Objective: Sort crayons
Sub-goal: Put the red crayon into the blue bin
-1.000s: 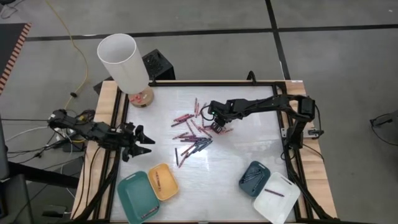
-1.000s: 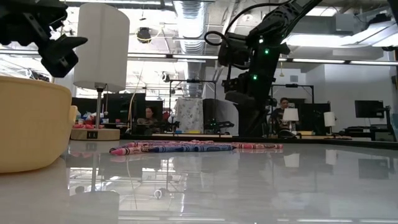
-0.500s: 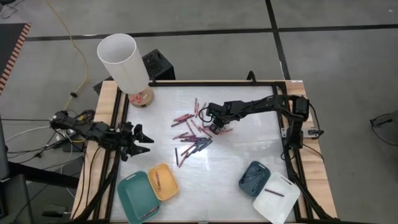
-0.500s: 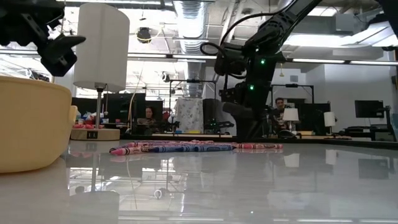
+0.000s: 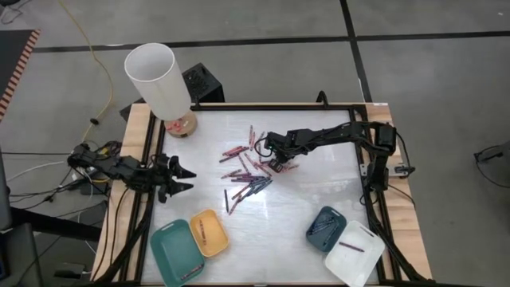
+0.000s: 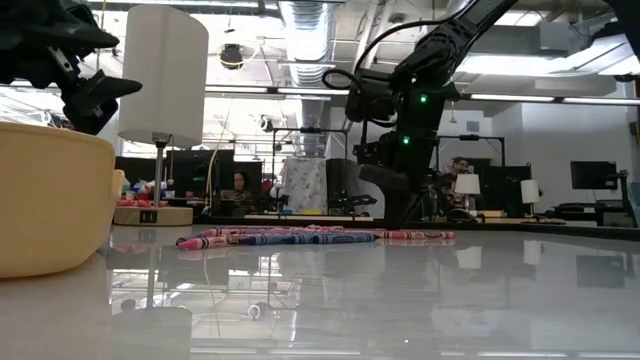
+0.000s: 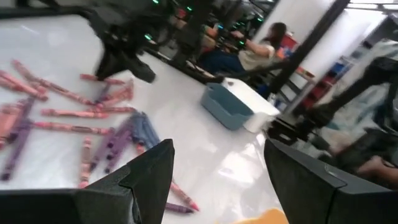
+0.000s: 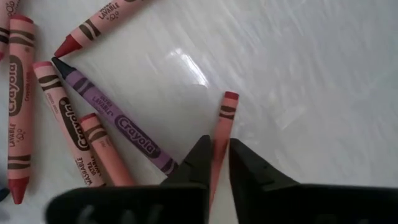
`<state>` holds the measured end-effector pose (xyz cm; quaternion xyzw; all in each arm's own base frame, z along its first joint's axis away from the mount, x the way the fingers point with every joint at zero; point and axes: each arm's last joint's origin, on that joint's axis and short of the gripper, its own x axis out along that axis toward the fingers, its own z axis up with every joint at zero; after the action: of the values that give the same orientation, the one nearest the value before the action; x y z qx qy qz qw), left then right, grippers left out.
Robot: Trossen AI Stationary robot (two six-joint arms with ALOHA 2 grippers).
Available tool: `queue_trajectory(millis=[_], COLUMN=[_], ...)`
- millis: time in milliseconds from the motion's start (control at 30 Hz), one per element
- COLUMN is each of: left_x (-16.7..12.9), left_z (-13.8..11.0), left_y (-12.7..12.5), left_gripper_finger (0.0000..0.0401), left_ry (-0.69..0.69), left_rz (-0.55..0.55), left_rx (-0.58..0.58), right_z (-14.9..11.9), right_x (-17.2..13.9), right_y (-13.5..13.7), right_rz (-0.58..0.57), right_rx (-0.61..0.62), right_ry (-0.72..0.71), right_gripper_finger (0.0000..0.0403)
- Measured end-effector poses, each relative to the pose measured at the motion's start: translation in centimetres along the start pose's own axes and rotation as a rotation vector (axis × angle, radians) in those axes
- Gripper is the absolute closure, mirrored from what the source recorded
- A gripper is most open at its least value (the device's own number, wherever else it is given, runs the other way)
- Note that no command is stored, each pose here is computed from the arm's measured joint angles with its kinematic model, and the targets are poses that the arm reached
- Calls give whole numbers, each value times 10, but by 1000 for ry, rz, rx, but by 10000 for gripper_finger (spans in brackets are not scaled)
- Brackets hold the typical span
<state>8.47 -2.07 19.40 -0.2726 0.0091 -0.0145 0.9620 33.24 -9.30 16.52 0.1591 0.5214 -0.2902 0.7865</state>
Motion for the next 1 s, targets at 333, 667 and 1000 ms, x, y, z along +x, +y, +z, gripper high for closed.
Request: queue_trajectory(millis=[333,667,1000], left_x=[-1,-1,-2], left_z=[2,-5,-13], left_y=[6,10,16], left_gripper_finger=[161,161,161], left_ry=[-102,-33,42], left_rz=[197,233,280], left_rx=[10,43,28], right_z=[-1,5,7], right_x=[-2,-30,-80], right_y=[3,7,36], right_rz=[-16,21,159], right_rx=[-10,-4,-33], right_ry=[-13,-121,-357], right_gripper_finger=[398,401,401])
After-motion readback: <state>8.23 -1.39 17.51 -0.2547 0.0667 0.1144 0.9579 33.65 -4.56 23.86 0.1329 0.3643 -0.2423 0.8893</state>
